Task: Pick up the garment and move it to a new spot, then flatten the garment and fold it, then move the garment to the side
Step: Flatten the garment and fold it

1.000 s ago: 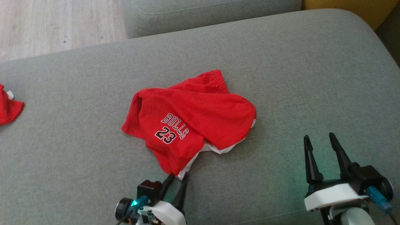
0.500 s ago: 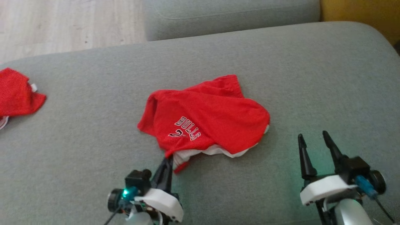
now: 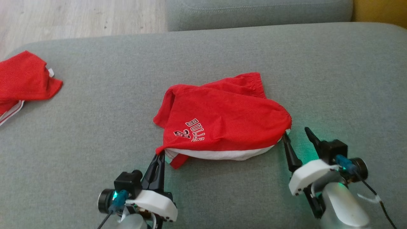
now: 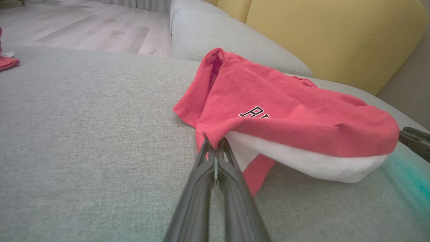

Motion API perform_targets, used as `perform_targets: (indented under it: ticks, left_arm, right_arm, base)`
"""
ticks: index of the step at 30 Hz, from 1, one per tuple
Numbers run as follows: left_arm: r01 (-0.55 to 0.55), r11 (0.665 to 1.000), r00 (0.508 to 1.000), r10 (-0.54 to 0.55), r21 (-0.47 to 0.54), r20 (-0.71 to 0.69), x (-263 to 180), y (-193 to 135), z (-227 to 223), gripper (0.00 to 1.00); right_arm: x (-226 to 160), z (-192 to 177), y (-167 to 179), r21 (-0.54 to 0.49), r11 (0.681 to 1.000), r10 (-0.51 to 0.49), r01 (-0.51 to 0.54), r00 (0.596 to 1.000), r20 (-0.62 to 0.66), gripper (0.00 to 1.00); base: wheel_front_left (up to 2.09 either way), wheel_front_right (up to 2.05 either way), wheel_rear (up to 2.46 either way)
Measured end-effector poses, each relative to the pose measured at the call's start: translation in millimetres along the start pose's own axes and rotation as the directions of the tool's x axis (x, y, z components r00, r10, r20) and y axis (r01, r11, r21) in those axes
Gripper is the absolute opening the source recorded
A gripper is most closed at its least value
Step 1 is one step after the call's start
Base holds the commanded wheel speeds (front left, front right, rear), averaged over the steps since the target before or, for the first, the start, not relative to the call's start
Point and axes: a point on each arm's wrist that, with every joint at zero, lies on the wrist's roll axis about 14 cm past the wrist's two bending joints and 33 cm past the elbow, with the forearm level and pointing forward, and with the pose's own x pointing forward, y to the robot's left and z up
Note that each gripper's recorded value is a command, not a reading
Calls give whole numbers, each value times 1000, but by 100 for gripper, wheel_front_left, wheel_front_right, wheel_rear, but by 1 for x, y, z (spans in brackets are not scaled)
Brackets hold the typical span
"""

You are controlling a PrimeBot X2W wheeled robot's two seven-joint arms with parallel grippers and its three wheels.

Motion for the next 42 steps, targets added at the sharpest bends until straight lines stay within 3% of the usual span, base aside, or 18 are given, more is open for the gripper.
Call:
perform_targets:
  ticks: [10,14,15,17,21,24,28,33,38,42]
  left_arm:
    - [-18,1000,1000,18,-7,-2,2,8,-2,0]
    - [-21,1000,1000,21,-10,-1,4,10,-1,0]
    - [-25,1000,1000,25,-8,0,4,11,-1,0]
    - [-29,1000,1000,29,-11,0,5,13,-1,0]
    - [-29,1000,1000,29,-8,4,5,13,0,0]
    - [-40,999,999,40,-10,23,6,16,6,0]
    - [-32,999,996,33,-5,85,8,14,26,0]
    - [2,1000,972,-6,17,235,6,5,76,0]
    - [64,995,909,-88,72,407,-10,-15,135,0]
    - [94,987,841,-148,129,521,-33,-26,176,0]
  right_arm:
    - [15,-18,16,18,998,57,-55,995,-86,100]
    - [20,-14,21,19,997,74,-73,994,-82,75]
    - [21,-13,22,20,997,77,-76,994,-81,75]
    - [23,-12,23,18,996,85,-84,993,-81,49]
    - [24,-12,25,28,996,89,-87,993,-82,31]
    - [22,-10,26,29,996,91,-89,993,-78,0]
    - [20,-2,25,34,996,87,-85,995,-53,0]
    - [17,34,25,31,996,83,-85,995,62,0]
    - [2,82,25,6,996,85,-88,971,223,0]
    - [-22,133,18,2,997,70,-77,918,390,0]
  base:
    - [0,0,0]
    - [0,0,0]
    - [0,0,0]
    - [0,0,0]
    - [0,0,0]
    - [0,0,0]
    - [0,0,0]
    - [0,0,0]
    - [0,0,0]
    - [0,0,0]
